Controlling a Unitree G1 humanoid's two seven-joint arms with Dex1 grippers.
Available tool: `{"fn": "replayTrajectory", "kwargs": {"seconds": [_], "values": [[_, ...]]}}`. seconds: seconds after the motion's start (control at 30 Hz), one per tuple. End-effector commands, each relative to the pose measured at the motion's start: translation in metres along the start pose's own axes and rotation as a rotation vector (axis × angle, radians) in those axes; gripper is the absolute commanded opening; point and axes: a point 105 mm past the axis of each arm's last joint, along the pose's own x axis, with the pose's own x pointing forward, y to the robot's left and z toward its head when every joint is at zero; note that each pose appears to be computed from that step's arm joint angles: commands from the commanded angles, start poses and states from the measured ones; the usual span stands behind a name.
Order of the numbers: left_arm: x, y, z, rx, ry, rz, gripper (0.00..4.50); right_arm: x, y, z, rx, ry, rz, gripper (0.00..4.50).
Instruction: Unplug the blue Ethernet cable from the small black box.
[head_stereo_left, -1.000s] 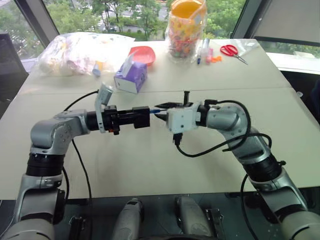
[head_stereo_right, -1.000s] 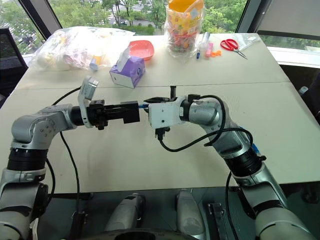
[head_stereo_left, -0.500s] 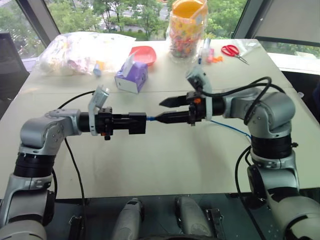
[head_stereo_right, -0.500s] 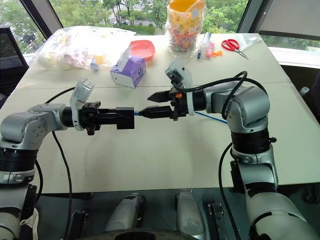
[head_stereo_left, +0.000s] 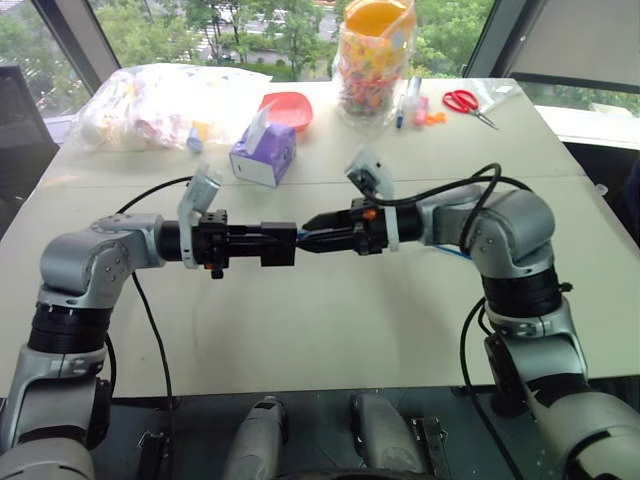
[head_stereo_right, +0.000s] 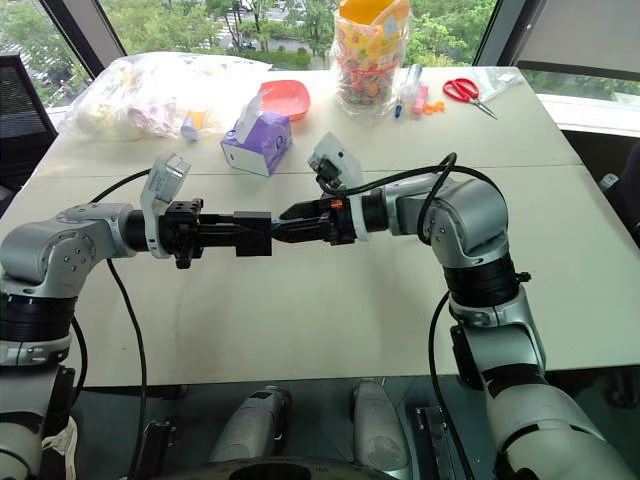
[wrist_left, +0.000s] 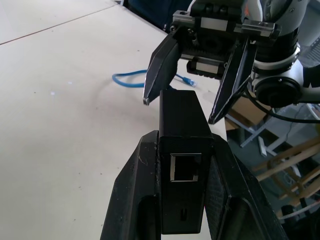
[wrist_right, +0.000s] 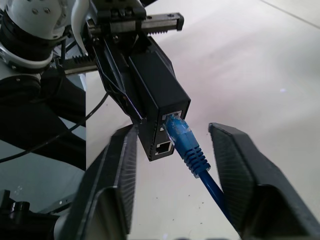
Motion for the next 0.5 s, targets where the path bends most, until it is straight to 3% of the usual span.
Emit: {"fn": "replayTrajectory", "kwargs": {"seconds": [0.03,0.37,0.47,0.5], "values": [[-0.0007,-0.0072,0.0071,0.036,-0.012,-0.017,0.50,-0.0024,0.0077,0.0116,-0.048,-0.018,0.030,2.57],[-0.0005,-0.0121,0.0024,0.044,0.009,-0.039,0.50,-0.0059,0.0093,0.0072,-0.047,0.004,0.045,2.57],[-0.0001,-0.0129,0.0026,0.045,0.008,-0.042,0.50,-0.0070,0.0102,0.0064,-0.044,0.009,0.052,1.79],[0.0001,-0.0132,0.0027,0.046,0.008,-0.044,0.50,-0.0070,0.0105,0.0063,-0.043,0.010,0.054,1.28]]}}
